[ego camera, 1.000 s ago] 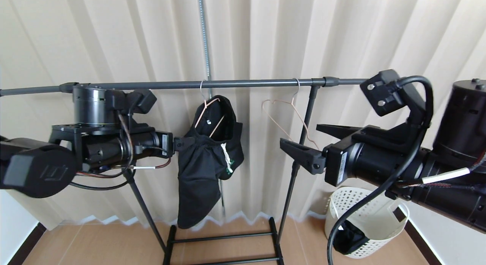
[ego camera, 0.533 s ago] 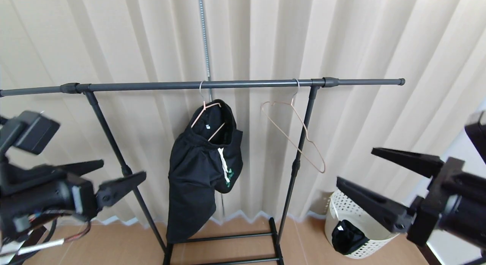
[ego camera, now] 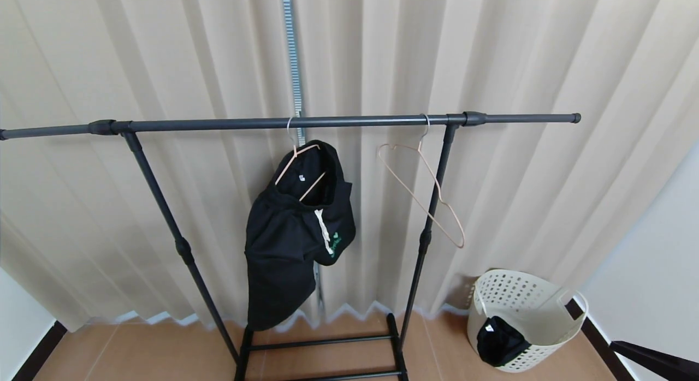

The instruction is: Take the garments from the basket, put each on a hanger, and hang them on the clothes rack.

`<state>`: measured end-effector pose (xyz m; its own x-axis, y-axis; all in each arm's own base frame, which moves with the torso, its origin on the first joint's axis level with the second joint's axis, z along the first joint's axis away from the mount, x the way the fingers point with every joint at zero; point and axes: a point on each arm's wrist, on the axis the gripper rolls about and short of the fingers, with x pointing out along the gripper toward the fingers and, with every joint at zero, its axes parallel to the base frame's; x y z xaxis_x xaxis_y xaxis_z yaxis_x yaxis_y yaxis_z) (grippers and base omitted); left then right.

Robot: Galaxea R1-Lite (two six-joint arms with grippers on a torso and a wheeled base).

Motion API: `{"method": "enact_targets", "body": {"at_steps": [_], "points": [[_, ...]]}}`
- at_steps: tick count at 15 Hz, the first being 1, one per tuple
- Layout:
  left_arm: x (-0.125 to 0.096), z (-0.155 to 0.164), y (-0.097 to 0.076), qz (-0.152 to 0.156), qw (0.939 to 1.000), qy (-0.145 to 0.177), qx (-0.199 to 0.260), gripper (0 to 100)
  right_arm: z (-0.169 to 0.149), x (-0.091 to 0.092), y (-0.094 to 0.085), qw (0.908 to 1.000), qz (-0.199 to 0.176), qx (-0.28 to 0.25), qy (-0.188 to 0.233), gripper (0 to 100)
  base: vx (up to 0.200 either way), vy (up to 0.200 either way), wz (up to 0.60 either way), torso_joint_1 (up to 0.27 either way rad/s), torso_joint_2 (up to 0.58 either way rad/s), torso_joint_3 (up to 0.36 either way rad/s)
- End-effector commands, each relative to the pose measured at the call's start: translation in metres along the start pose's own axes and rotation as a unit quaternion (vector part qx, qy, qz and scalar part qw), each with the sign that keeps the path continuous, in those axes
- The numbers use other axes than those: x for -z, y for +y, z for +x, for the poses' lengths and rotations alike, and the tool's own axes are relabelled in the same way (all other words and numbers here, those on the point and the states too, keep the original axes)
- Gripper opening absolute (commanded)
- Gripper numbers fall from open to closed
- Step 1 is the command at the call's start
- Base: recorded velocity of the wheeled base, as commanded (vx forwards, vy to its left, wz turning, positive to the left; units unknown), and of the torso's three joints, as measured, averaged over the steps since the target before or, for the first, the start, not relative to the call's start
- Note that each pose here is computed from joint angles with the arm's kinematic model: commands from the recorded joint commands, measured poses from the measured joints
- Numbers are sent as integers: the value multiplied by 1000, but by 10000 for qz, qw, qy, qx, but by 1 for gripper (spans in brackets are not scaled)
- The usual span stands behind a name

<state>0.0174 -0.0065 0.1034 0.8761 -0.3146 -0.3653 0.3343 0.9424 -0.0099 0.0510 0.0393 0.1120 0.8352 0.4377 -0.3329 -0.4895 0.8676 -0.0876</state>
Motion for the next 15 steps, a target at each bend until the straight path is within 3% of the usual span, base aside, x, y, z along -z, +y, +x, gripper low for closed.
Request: {"method": "enact_targets", "body": {"at_steps": [1,5,9,10,11,13,15], "points": [[19,-6,-1,19,9997,-260,-28,100,-15,11,-6,9991,160,297,-253,100,0,0,0,0,0,0],[26,-6,-1,3,9997,-237,-49,100,-40,44,-10,9995,160,279,-7,100,0,0,0,0,0,0],[29,-7,0,-4,9993,-184,-331,100,-42,45,-12,9882,621,1403,14,100,0,0,0,0,0,0],[30,-9,0,-23,9980,-293,-552,100,-47,47,-13,9735,943,2077,-173,100,0,0,0,0,0,0],[30,-10,0,-23,9975,-353,-606,100,-50,48,-12,9682,1033,2256,-329,100,0,0,0,0,0,0],[33,-16,-1,0,9947,-795,-650,100,-65,54,-4,9509,928,2619,-1360,100,0,0,0,0,0,0],[34,-18,-1,55,9928,-965,-713,100,-67,56,0,9343,981,3105,-1448,100,0,0,0,0,0,0]]}}
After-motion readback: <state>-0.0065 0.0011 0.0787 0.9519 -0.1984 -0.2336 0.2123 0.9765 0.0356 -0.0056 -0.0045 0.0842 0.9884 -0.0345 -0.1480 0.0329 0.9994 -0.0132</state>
